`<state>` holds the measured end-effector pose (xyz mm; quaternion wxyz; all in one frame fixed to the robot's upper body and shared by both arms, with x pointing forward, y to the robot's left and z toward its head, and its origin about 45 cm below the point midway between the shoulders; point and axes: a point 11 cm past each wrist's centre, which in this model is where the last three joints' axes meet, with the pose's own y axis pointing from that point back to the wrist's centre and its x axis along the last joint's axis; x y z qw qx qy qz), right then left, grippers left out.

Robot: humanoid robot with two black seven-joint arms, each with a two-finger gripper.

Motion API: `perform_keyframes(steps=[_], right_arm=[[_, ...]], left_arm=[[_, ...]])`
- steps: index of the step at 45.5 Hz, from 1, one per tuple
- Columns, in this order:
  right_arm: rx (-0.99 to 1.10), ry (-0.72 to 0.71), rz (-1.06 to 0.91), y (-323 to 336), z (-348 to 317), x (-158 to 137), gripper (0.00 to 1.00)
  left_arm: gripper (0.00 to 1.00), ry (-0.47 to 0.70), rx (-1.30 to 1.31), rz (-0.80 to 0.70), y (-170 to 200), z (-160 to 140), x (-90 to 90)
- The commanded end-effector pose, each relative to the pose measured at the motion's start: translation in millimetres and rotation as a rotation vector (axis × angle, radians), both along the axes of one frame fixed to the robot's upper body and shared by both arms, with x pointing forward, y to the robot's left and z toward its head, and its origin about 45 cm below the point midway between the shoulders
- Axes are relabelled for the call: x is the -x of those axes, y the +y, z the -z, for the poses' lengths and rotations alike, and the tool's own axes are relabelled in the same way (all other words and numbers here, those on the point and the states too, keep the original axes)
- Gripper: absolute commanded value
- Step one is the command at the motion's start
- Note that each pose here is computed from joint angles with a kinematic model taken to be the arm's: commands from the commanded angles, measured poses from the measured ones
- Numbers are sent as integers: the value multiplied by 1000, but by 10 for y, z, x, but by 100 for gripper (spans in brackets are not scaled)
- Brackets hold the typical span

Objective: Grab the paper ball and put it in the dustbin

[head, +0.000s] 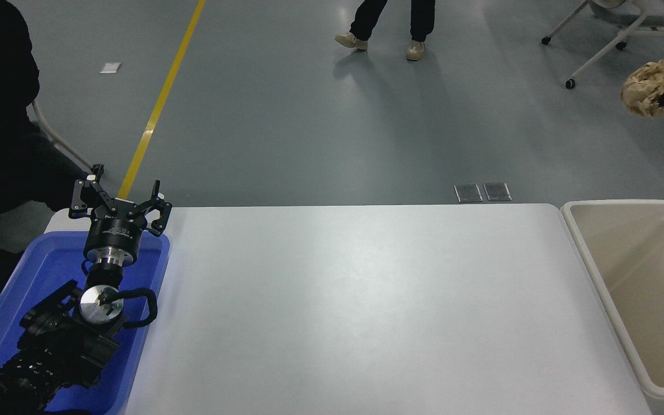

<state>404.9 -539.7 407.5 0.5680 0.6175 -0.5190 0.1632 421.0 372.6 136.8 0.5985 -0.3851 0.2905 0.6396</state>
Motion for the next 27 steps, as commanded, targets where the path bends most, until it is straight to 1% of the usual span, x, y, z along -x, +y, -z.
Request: perform_keyframes(steps=[1, 7, 8, 13, 22, 27], right_arm=[[-21, -86, 270, -749, 82, 196, 0], [-28, -166, 436, -1007, 424, 216, 0], [-41, -187, 497, -1069, 617, 236, 0], [-85, -223, 619, -1176, 1026, 369, 0], [-119, -261, 757, -1113, 1692, 563, 0], [-167, -265, 818, -953, 2085, 635, 0]], left_arm=[[99, 1, 0, -1, 4, 3, 2], [99, 0, 0, 0, 0, 0, 0], [99, 0, 0, 0, 0, 0, 0], [99, -1, 1, -1, 2, -1, 0], [99, -1, 1, -1, 2, -1, 0], [99, 1, 0, -1, 1, 2, 0]])
